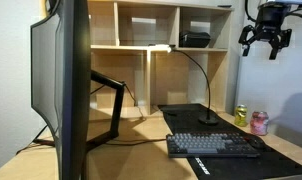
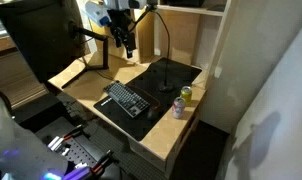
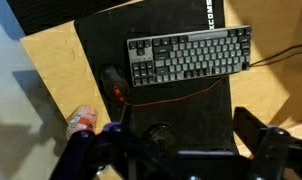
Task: Push the keyboard forwards
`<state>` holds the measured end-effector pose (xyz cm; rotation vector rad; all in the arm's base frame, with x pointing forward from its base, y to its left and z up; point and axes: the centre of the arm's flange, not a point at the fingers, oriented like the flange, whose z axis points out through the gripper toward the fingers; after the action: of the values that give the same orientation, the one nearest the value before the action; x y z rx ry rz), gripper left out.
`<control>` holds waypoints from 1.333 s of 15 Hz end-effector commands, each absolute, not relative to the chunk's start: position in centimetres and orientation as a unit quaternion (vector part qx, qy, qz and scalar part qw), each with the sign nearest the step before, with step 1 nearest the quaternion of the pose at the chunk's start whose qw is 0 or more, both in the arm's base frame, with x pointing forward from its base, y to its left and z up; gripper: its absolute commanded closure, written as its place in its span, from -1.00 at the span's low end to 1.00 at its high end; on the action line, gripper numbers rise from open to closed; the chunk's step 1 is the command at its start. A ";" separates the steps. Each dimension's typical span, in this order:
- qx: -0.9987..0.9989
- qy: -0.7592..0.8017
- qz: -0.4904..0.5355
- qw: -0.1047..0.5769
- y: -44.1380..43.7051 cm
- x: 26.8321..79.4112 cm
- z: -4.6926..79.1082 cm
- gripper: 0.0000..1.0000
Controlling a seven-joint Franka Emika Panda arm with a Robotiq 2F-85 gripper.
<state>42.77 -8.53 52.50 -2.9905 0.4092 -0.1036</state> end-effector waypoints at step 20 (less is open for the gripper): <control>-0.990 -0.006 -0.035 0.137 -6.8 39.5 62.8 -1.00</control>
<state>40.59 -7.35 55.63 -2.8958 0.0507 0.0931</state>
